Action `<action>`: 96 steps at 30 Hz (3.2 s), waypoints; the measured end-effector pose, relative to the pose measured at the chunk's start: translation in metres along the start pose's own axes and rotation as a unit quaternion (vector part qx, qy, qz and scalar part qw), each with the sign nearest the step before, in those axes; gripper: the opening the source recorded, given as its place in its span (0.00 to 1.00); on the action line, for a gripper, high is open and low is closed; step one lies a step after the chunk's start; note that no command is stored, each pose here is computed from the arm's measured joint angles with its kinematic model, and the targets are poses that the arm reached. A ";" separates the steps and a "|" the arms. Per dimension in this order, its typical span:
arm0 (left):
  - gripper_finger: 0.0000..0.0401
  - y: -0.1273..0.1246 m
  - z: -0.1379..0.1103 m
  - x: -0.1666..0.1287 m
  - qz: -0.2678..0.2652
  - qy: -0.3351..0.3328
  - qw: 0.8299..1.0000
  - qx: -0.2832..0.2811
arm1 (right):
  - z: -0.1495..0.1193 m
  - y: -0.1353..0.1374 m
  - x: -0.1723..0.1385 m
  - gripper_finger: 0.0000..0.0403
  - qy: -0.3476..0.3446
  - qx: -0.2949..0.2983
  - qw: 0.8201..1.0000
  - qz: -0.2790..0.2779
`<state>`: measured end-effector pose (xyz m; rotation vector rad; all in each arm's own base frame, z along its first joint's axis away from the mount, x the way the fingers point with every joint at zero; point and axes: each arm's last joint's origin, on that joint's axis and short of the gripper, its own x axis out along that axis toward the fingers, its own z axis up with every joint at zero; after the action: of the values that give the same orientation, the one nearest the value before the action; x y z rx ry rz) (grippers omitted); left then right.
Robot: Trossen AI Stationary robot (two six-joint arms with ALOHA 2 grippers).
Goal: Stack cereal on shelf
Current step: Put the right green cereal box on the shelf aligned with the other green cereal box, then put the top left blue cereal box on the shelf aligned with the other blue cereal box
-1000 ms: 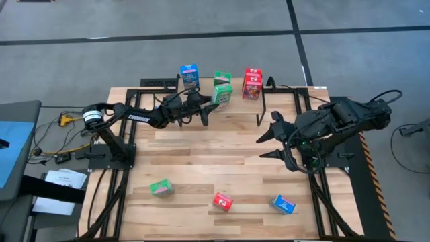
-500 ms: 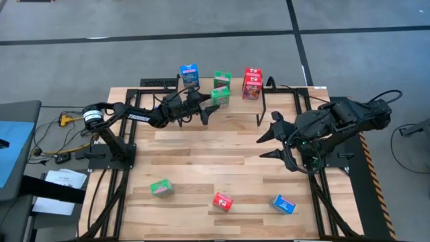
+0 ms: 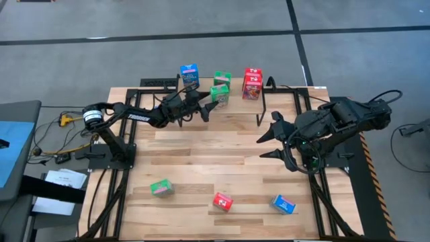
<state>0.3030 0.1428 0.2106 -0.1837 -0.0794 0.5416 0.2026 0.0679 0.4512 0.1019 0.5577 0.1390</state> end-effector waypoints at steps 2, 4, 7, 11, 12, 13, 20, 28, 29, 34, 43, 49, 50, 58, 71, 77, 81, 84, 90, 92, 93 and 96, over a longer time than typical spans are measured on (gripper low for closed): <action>0.82 0.000 0.000 0.000 0.005 -0.001 1.000 0.001 | 0.000 0.000 0.000 0.63 0.000 0.000 1.000 0.000; 0.82 0.000 0.000 0.000 0.004 0.001 1.000 0.003 | 0.000 0.000 0.000 0.63 0.000 0.000 1.000 0.000; 0.82 -0.001 -0.003 0.000 -0.003 0.016 1.000 0.016 | 0.000 0.000 0.000 0.63 0.000 0.000 1.000 0.000; 0.82 -0.001 -0.009 -0.001 0.017 0.043 0.998 0.034 | 0.000 0.000 0.000 0.63 0.000 0.000 1.000 0.000; 0.82 0.000 -0.010 -0.001 0.023 0.047 0.998 0.033 | 0.000 0.000 0.000 0.63 0.000 0.000 1.000 0.000; 0.82 0.000 -0.010 -0.001 0.027 0.049 0.998 0.032 | 0.000 0.000 0.000 0.63 0.000 0.000 1.000 0.000; 0.82 -0.001 -0.011 -0.001 0.028 0.051 0.998 0.033 | 0.000 0.000 0.000 0.63 0.000 0.000 1.000 0.000; 0.82 0.001 -0.011 -0.001 0.048 0.048 0.997 0.030 | 0.000 0.000 0.000 0.63 0.000 0.000 1.000 0.000; 0.82 0.001 -0.011 -0.001 0.048 0.048 0.997 0.030 | 0.000 0.000 0.000 0.63 0.000 0.000 1.000 0.000; 0.82 -0.002 -0.011 -0.001 0.041 0.049 0.998 0.030 | 0.000 0.000 0.000 0.63 0.000 0.000 1.000 0.000; 0.82 -0.009 0.002 -0.011 0.056 0.063 0.995 0.052 | 0.000 0.000 0.000 0.63 -0.001 0.000 1.000 0.000; 0.82 -0.011 0.021 -0.027 0.062 0.086 0.992 0.061 | 0.000 0.000 0.000 0.63 0.000 0.000 1.000 0.000; 0.82 -0.012 0.025 -0.030 0.060 0.088 0.992 0.062 | 0.000 0.000 0.000 0.63 0.000 0.000 1.000 0.000; 0.82 -0.018 0.055 -0.058 0.044 0.094 0.989 0.107 | 0.000 0.000 0.000 0.63 0.001 0.000 1.000 0.000; 0.82 -0.023 0.116 -0.096 0.028 -0.057 0.992 0.112 | -0.002 0.000 0.000 0.63 0.008 -0.001 1.000 -0.001; 0.82 -0.024 0.134 -0.108 0.031 -0.086 0.987 0.129 | -0.002 0.000 0.000 0.63 0.009 -0.001 1.000 -0.001; 0.82 -0.024 0.149 -0.110 0.049 -0.052 0.988 0.137 | -0.003 -0.001 0.000 0.63 0.015 -0.002 1.000 -0.002; 0.82 -0.021 0.164 -0.112 0.079 0.004 0.986 0.150 | -0.004 -0.001 0.000 0.63 0.021 -0.003 1.000 -0.003; 0.82 -0.020 0.189 -0.126 0.128 0.102 0.974 0.159 | -0.004 -0.001 0.000 0.63 0.023 -0.003 1.000 -0.003; 0.82 -0.018 0.191 -0.131 0.145 0.116 0.968 0.170 | -0.004 -0.001 0.000 0.63 0.023 -0.003 1.000 -0.003; 0.82 -0.018 0.191 -0.133 0.149 0.123 0.966 0.174 | -0.004 -0.001 0.000 0.63 0.024 -0.003 1.000 -0.003; 0.82 -0.016 0.187 -0.139 0.153 0.156 0.958 0.186 | -0.005 -0.001 0.000 0.63 0.027 -0.004 1.000 -0.004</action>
<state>0.1688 0.0858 0.3928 0.0904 0.3626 0.8193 0.1999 0.0671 0.4468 0.0893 0.6105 0.1367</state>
